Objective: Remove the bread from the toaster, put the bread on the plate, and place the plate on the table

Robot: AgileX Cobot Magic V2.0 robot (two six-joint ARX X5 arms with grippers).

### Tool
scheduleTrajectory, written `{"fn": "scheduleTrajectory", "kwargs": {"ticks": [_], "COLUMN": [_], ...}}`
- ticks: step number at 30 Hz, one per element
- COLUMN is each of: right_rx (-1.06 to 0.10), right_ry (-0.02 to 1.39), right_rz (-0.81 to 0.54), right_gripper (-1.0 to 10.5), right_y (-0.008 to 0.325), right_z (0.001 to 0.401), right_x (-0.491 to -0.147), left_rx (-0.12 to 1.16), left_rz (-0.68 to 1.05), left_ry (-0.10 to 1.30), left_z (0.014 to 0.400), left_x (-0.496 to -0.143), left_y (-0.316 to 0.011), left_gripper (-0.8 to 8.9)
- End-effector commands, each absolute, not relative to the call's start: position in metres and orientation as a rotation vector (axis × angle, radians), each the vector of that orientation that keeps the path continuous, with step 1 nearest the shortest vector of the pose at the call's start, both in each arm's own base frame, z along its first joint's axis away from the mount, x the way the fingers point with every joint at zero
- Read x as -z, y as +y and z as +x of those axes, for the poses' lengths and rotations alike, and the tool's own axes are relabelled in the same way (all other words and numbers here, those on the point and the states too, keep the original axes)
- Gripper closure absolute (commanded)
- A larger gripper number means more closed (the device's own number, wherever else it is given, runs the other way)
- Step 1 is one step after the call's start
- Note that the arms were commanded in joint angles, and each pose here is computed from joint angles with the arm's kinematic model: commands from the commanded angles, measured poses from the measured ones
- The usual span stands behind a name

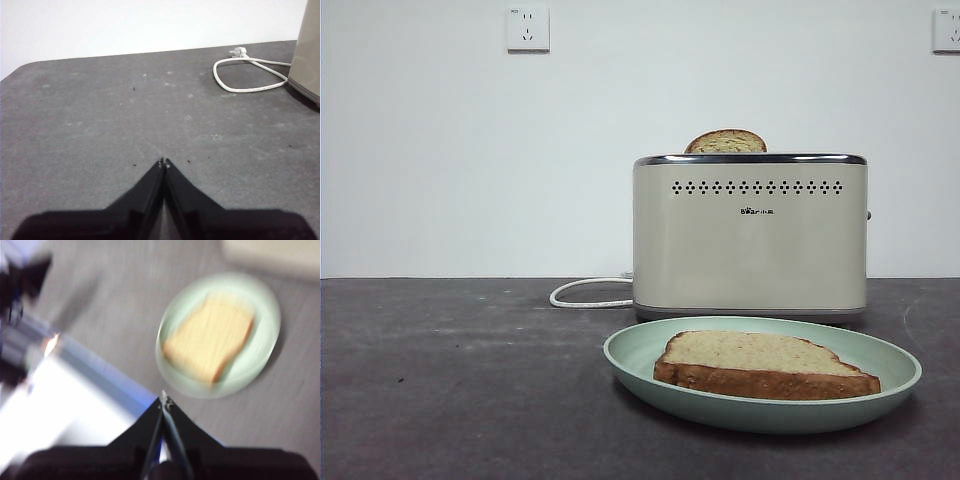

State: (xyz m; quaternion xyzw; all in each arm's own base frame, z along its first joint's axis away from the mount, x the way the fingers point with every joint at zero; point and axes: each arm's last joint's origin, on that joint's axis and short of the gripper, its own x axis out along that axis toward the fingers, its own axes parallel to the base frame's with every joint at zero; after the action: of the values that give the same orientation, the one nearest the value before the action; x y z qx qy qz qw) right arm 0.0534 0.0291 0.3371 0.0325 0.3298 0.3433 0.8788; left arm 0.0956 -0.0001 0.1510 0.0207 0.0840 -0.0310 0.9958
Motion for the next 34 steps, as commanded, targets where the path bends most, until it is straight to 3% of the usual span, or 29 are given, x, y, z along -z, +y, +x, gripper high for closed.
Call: {"fn": "scheduleTrajectory", "kwargs": {"ticks": [1,4,8,17,28,34], "right_rx": [-0.693,-0.649,-0.585,-0.550,-0.422,-0.425], "right_ry": [0.457,0.269,0.139,-0.050,0.002,0.071], "right_rz": [0.044,0.027,-0.063,-0.079,-0.049,0.019], "right_gripper": [9.5,9.5,9.5,9.5,9.5,9.5], "right_y": [0.027,0.023,0.019,0.020,0.017,0.018], "right_z": [0.055,0.051,0.051,0.075,0.086,0.091], "right_x": [-0.352,-0.366,-0.366,-0.295,-0.204,-0.170], "left_rx": [0.056,0.056,0.056,0.056,0.056,0.056], "left_rz": [0.032,0.032,0.032,0.032,0.032,0.032], "left_ry": [0.174,0.174,0.174,0.174,0.174,0.174], "left_z": [0.096,0.096,0.096,0.096,0.096,0.096], "left_x": [-0.147,-0.147,-0.147,-0.147,-0.147,-0.147], "left_y": [0.000,0.000,0.000,0.000,0.000,0.000], "left_gripper": [8.18,8.17,8.18,8.18,8.18,8.18]}}
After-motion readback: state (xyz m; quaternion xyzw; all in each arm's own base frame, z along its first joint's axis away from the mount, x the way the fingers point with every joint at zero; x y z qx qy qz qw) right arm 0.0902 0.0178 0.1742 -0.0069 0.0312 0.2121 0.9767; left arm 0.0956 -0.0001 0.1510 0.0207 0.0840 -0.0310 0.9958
